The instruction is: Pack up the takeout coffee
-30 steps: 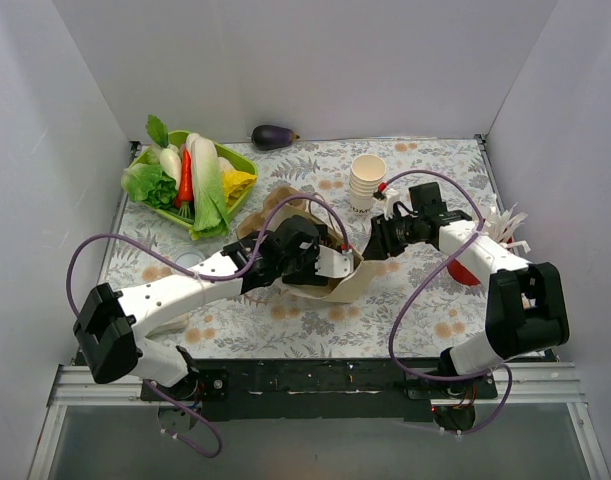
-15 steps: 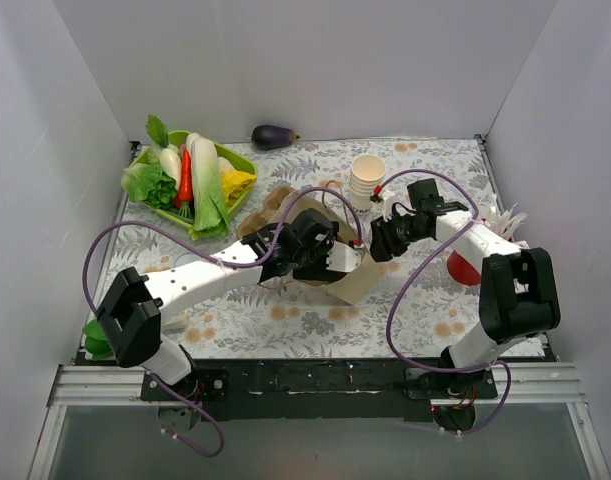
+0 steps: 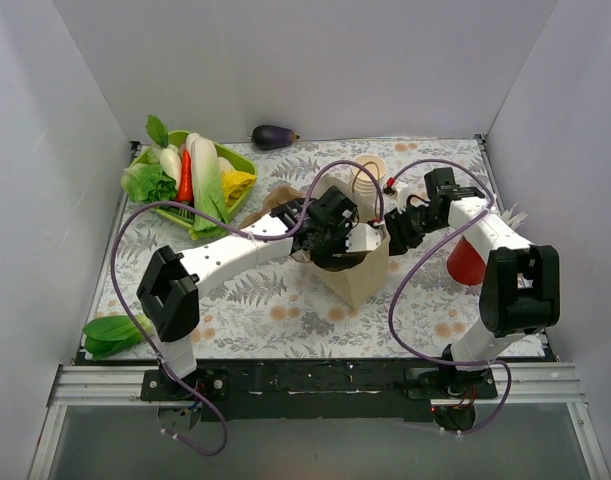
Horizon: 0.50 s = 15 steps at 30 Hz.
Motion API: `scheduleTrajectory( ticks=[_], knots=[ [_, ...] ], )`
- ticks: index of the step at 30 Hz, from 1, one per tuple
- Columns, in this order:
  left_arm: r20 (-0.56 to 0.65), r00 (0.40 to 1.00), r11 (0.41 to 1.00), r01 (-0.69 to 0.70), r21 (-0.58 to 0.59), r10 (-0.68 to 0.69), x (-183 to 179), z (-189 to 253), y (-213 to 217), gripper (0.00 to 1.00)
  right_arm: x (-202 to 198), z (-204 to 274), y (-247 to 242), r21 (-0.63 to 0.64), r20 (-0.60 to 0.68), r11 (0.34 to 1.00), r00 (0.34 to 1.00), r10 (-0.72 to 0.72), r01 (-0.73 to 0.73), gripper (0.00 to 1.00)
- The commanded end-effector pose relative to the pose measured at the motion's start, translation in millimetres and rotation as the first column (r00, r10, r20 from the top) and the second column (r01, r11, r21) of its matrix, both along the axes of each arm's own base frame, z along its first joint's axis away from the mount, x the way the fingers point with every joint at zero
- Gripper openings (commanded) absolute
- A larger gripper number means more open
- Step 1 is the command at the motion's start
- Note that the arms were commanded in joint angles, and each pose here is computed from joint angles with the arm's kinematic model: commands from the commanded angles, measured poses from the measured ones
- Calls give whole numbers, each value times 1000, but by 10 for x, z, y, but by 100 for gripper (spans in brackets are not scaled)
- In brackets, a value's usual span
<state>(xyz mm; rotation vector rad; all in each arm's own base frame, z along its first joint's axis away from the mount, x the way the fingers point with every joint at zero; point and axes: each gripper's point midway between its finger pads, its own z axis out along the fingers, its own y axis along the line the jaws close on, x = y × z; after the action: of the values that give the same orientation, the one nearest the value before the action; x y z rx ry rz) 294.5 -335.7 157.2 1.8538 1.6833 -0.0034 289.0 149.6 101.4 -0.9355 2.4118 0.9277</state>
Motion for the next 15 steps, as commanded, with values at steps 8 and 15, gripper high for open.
scheduleTrajectory(
  ticks=[8, 15],
  knots=[
    [-227, 968, 994, -107, 17, 108, -297, -11, 16, 0, 78, 618, -160, -35, 224, 999, 975, 15, -7, 52],
    [-259, 953, 988, -154, 29, 156, -322, -31, 22, 0, -78, 790, -199, -14, 282, 1000, 959, -11, 15, 52]
  ],
)
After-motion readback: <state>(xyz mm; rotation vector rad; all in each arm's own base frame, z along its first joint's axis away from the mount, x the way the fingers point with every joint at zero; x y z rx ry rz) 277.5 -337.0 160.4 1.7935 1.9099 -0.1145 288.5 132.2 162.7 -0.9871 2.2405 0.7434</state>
